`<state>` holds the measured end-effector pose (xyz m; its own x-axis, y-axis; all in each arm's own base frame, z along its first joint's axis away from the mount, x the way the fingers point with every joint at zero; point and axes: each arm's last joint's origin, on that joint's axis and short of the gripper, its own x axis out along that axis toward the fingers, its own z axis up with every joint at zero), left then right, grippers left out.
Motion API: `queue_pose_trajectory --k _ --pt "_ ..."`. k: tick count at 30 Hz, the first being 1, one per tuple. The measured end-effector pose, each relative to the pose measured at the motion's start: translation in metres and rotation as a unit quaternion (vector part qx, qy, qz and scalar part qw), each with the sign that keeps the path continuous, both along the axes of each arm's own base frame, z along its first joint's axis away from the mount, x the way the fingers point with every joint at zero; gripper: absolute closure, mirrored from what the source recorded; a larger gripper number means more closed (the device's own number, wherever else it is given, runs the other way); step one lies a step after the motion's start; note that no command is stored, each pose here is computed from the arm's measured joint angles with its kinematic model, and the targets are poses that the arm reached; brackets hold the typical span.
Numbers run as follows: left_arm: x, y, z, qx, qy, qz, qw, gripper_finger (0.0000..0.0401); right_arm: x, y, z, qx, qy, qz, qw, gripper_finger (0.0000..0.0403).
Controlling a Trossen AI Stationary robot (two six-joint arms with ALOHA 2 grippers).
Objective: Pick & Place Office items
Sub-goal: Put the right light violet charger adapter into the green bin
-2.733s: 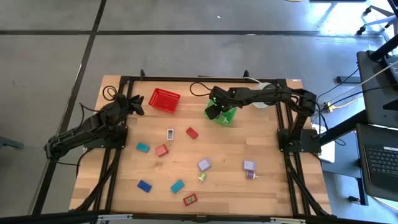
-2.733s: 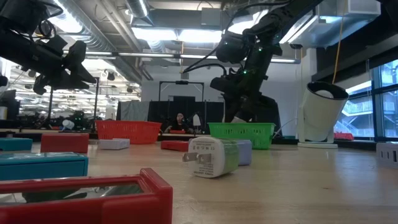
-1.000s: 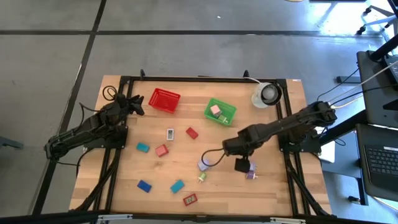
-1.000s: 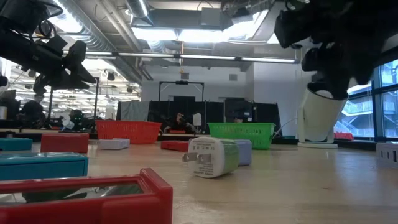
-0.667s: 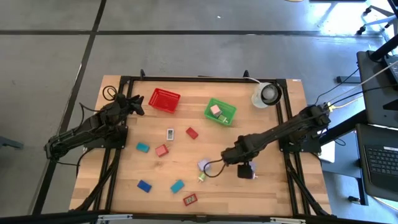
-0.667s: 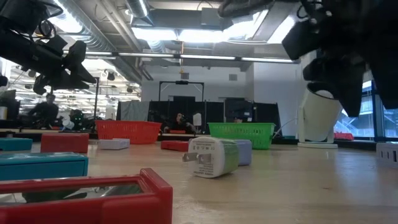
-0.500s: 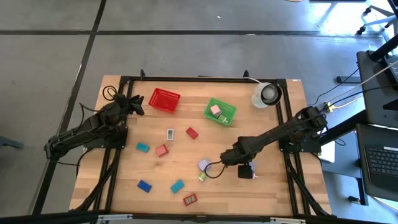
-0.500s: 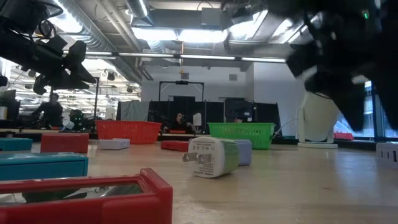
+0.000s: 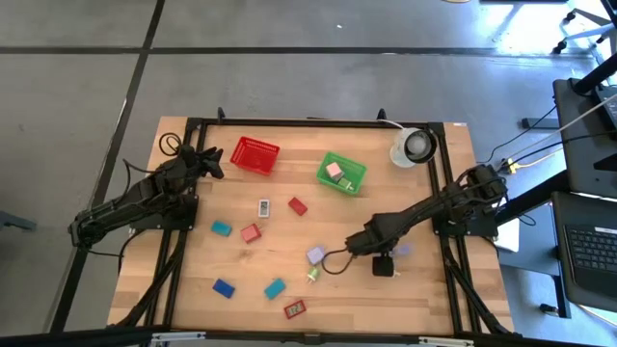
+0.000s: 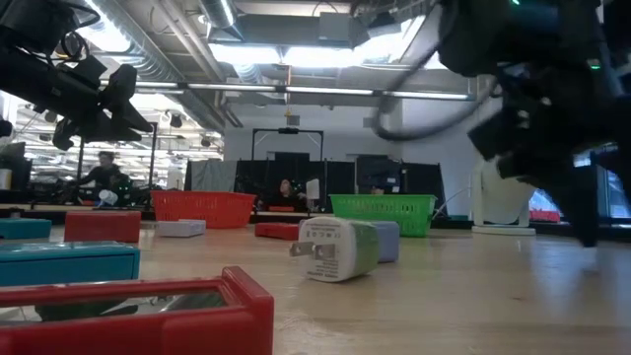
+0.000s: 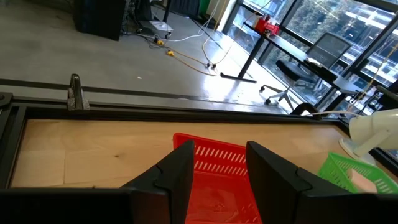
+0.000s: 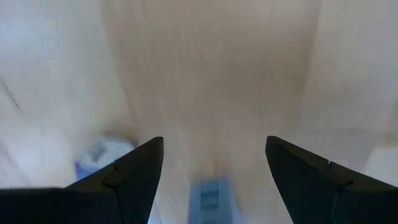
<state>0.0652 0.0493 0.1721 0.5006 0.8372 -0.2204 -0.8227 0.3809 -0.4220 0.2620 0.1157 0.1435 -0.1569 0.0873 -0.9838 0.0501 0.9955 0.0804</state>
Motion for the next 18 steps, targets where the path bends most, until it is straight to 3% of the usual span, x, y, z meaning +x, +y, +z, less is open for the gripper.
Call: queue_pose_trajectory --k 3,12,18 --pt "0.0 0.0 0.0 0.0 0.0 0.0 1.0 0.026 -0.001 0.0 0.001 -0.001 0.009 0.0 1.0 0.0117" --pt "0.0 0.0 0.0 -0.001 0.001 0.0 1.0 0.026 0.003 -0.002 0.036 -0.001 -0.06 -0.027 0.998 0.0117" --pt "0.0 0.0 0.0 -0.001 0.002 0.0 1.0 0.026 -0.008 -0.003 0.047 -0.013 -0.043 -0.058 0.997 0.0117"
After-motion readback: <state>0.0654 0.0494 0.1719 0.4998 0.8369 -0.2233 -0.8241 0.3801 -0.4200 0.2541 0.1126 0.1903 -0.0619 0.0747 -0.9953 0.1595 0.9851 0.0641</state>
